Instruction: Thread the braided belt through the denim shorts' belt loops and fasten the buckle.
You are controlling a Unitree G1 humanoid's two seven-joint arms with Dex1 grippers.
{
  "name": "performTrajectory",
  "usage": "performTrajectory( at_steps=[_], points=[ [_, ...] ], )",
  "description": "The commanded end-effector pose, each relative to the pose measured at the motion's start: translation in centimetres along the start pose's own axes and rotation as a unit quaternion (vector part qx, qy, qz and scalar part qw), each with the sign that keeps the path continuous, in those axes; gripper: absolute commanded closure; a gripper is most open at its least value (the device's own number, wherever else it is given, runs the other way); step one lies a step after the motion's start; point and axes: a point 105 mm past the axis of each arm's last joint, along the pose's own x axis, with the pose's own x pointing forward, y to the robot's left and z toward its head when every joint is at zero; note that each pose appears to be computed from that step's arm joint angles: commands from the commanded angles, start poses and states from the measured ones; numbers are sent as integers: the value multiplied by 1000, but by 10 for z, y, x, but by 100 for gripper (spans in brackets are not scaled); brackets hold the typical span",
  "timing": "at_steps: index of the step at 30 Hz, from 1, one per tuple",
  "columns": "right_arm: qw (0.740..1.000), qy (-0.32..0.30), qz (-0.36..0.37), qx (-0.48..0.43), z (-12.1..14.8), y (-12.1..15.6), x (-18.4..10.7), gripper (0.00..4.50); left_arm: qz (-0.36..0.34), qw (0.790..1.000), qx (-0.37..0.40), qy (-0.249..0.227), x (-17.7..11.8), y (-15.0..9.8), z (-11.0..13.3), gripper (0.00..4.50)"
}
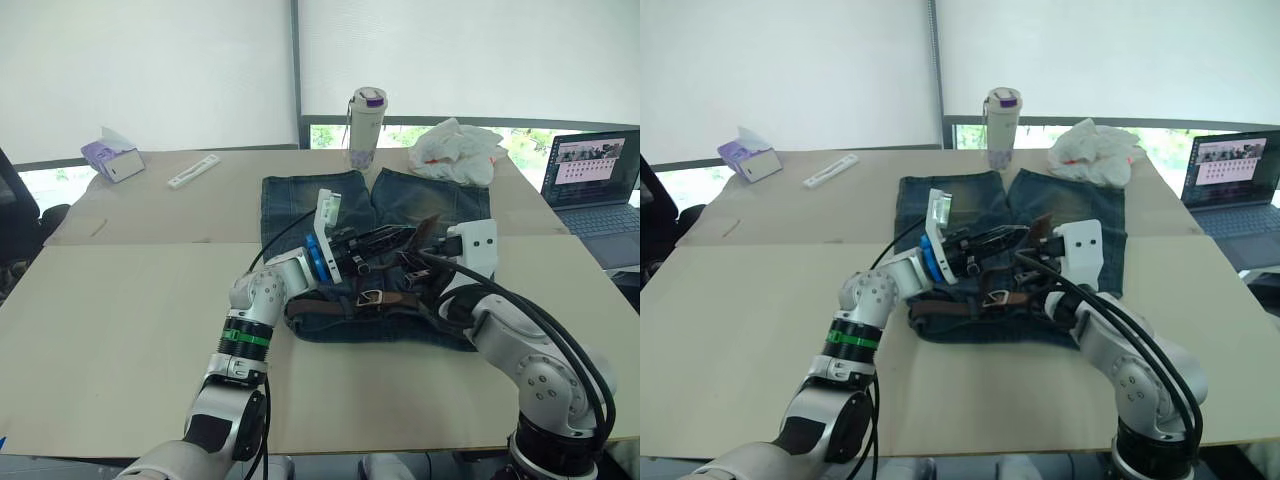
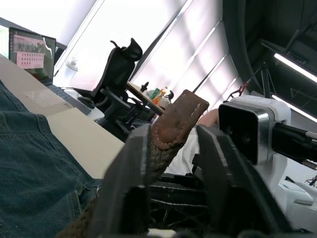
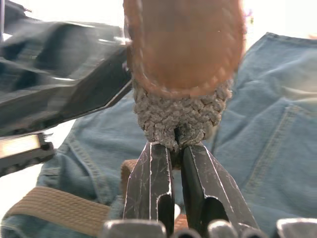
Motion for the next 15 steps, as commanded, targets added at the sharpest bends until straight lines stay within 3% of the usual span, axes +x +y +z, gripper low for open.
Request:
performTrajectory(
  at_steps=[1, 3, 6, 10, 12, 15],
  points=[
    [1000, -26, -5, -9, 11, -5, -4, 450, -7, 999, 30, -19, -5, -5, 20, 114],
    [1000, -23, -4, -12, 9, -7, -5, 450, -8, 999, 35, -27, -11, -6, 28, 9],
    [1000, -21, 0, -13, 7, -9, -6, 450, 4, 998, 46, -45, -22, -3, 42, 1],
    [999, -34, 11, 6, 6, -13, -9, 450, 71, 994, 59, -66, -45, 20, 57, 1],
    [999, -39, 12, 12, 4, -18, -10, 450, 106, 990, 79, -52, -56, 31, 54, 1],
    [998, -57, 34, 20, 6, -19, -15, 450, 146, 978, 148, 13, -68, 45, 36, 1]
  ],
)
